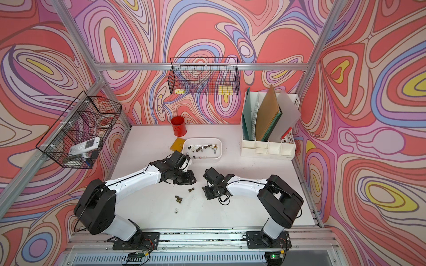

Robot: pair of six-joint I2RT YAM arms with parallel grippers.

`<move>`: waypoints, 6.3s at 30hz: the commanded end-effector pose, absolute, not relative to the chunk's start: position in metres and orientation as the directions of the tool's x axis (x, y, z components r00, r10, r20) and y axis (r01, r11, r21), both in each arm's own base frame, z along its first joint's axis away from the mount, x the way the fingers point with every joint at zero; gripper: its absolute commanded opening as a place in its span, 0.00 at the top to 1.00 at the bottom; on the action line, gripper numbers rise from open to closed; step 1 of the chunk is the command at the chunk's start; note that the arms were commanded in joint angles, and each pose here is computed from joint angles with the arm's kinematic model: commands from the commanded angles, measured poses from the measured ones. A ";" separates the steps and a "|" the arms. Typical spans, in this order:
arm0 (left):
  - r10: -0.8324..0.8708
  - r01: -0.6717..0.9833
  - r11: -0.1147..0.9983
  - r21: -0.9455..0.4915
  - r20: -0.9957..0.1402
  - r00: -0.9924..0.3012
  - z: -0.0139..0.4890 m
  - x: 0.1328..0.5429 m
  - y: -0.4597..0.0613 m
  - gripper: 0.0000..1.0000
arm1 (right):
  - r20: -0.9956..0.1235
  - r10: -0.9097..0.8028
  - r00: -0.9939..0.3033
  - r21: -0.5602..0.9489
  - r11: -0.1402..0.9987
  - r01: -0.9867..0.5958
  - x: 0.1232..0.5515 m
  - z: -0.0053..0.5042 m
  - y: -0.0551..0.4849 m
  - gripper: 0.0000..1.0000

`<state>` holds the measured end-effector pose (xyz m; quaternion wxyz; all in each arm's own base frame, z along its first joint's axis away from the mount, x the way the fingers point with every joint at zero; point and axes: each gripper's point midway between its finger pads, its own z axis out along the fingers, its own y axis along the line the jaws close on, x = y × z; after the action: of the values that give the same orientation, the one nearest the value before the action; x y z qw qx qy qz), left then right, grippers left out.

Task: Put the chess pieces into the storage box
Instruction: Pick up the chess piece at the center of the board, then place the chess piece in the storage box, then pick up the chess piece at the center of the board.

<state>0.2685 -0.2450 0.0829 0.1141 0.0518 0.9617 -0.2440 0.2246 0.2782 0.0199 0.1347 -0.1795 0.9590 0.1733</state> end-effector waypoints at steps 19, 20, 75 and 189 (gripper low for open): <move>-0.029 0.062 0.827 -0.559 -0.152 -0.988 0.053 0.258 -0.285 0.60 | -0.345 -0.322 -0.882 0.276 0.863 -0.423 0.223 -0.003 0.277 0.94; -0.032 0.057 0.823 -0.565 -0.148 -0.989 0.053 0.258 -0.287 0.60 | -0.357 -0.320 -0.878 0.287 0.857 -0.429 0.223 -0.003 0.279 0.95; -0.138 -0.002 0.869 -0.495 -0.240 -0.961 0.050 0.281 -0.271 0.95 | -0.350 -0.230 -0.908 0.375 0.854 -0.361 0.214 -0.017 0.279 1.00; -0.164 0.133 0.944 -0.302 -0.778 -0.606 0.261 0.363 -0.163 0.57 | -0.484 -0.321 -0.814 0.102 0.904 -0.416 0.261 0.081 0.316 0.88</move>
<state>0.3769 -0.1704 0.2608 0.4486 -0.0087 0.8775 -0.1693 0.2443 0.3063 0.0425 0.1908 -0.1906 0.9594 0.0822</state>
